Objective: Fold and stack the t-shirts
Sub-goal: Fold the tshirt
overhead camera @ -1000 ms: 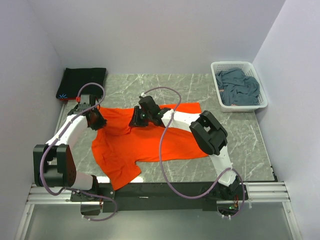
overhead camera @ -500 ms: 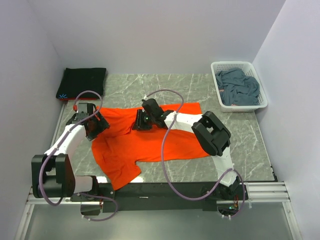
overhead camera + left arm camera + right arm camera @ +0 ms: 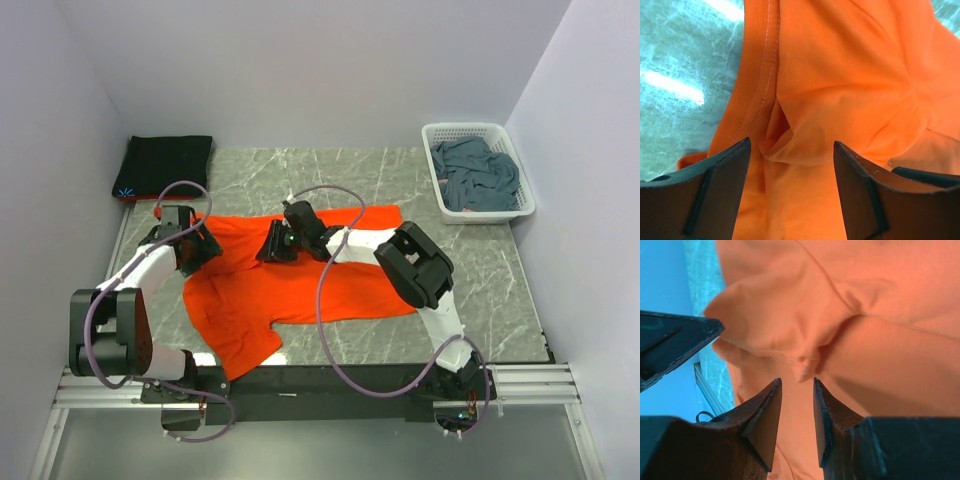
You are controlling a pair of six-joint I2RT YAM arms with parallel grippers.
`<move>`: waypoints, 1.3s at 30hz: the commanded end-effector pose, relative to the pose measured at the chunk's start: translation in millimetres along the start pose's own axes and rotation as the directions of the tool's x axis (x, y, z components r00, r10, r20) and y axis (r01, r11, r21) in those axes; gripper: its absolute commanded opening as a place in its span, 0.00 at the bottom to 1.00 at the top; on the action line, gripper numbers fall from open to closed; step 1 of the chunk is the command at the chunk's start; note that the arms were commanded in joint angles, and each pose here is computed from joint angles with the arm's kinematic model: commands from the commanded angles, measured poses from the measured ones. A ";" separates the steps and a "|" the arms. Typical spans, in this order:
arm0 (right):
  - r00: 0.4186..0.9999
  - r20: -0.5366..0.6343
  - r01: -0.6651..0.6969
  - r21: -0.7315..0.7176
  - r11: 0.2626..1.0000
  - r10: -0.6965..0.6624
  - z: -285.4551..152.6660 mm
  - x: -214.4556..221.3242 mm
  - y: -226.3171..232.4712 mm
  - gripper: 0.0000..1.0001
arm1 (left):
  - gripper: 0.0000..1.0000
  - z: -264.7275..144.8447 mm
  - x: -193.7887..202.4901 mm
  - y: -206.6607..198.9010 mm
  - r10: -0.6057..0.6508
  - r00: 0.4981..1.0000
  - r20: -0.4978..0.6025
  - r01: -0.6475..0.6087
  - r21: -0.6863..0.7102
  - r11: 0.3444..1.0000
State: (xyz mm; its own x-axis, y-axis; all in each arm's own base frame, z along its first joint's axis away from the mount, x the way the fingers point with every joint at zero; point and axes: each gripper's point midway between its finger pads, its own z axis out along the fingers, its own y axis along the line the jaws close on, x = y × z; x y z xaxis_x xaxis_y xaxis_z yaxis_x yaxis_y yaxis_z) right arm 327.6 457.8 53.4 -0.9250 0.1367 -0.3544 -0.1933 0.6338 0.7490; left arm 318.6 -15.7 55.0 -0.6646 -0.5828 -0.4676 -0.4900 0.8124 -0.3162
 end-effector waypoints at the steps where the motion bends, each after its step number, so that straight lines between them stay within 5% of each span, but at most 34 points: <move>1: 1.000 0.010 -0.019 -0.038 0.999 0.019 7.9 -4.1 12.1 0.39 | 0.72 4.0 -4.8 -6.2 0.026 1.000 0.009 -0.026 0.029 0.999; 21: 0.999 -0.030 -0.031 -0.065 0.997 0.029 22.7 9.6 2.5 0.35 | 0.59 4.1 -0.4 -10.4 0.042 0.999 -0.009 -0.042 0.063 0.997; 34: 1.000 -0.011 -0.018 -0.059 0.998 0.018 12.6 3.3 10.6 0.08 | 0.38 -4.4 -3.5 -7.5 0.028 1.000 0.007 -0.028 0.043 0.999; 39: 1.000 -0.011 -0.014 -0.060 0.998 0.014 5.3 1.3 15.6 0.06 | 0.31 -9.9 -6.7 -5.8 0.005 1.000 0.004 -0.005 0.014 1.000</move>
State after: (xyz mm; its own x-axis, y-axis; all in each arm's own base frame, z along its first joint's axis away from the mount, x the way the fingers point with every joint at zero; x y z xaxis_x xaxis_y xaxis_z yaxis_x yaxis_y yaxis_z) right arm 322.4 466.6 28.9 -0.9466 0.1332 -0.2937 -0.1531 0.6160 0.7728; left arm 314.3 -20.2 49.8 -0.6941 -0.5682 -0.4421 -0.4726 0.8228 -0.3155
